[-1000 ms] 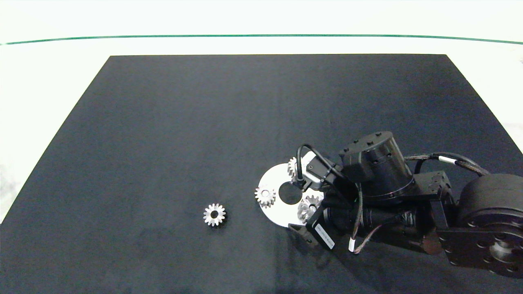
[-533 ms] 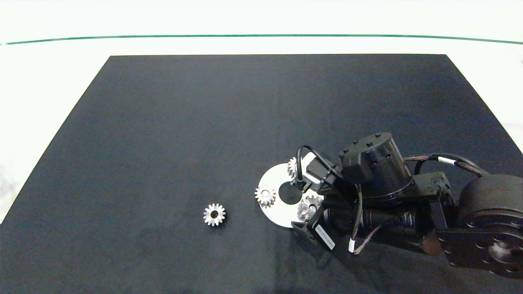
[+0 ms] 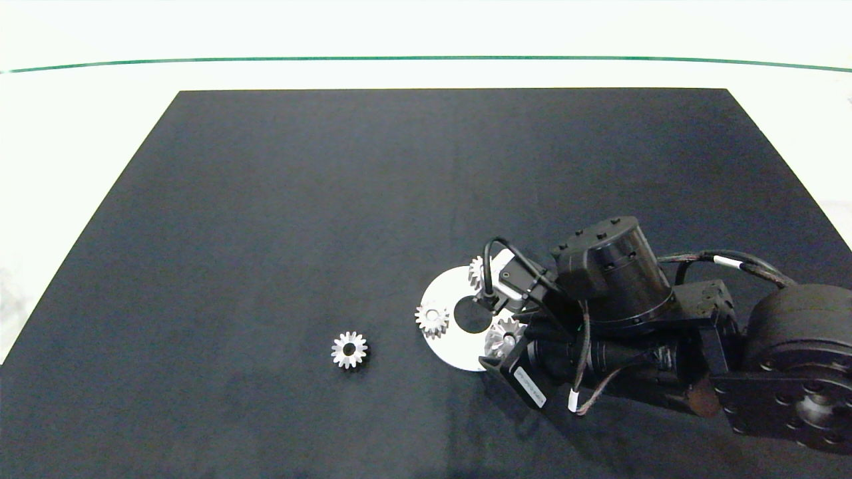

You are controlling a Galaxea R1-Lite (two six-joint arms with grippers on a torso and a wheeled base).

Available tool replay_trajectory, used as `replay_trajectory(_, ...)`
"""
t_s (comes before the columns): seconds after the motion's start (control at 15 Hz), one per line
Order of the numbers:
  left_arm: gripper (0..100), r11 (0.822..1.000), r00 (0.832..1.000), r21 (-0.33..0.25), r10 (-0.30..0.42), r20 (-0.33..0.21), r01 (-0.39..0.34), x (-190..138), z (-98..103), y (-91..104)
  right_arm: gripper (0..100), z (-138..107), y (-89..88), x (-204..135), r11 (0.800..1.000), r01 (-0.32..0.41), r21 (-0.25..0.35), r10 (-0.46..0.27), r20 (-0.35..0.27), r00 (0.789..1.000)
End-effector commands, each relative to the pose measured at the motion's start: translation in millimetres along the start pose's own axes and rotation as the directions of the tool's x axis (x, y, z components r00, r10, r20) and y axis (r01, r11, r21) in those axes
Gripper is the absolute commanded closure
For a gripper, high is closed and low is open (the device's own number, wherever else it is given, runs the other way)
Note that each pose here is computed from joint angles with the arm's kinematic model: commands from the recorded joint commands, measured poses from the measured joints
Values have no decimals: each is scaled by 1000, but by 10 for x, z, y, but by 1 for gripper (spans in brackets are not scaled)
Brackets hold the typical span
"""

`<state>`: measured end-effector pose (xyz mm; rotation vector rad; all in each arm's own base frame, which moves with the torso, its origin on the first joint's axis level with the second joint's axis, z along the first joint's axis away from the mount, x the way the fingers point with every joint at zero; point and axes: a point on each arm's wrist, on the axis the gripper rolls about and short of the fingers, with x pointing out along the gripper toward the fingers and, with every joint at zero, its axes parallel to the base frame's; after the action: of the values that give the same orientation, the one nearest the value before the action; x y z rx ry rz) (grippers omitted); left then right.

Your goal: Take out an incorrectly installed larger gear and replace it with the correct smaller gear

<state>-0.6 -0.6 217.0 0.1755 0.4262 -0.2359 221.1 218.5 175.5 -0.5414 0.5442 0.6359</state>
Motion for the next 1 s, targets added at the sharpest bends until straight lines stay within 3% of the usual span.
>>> replay_trajectory(0.07,0,1000,1000,0,-1,-4,1,2,-2,0,42,-4,0,-6,1000,1,-2,-1,0,1000)
replay_trajectory(0.73,0,1000,1000,0,0,-1,0,-5,-10,-2,62,-13,5,5,1000,0,-2,0,-6,1000)
replay_trajectory(1.0,0,1000,1000,0,0,-1,0,-5,-10,-2,63,4,-9,-20,1000,2,4,-2,7,1000)
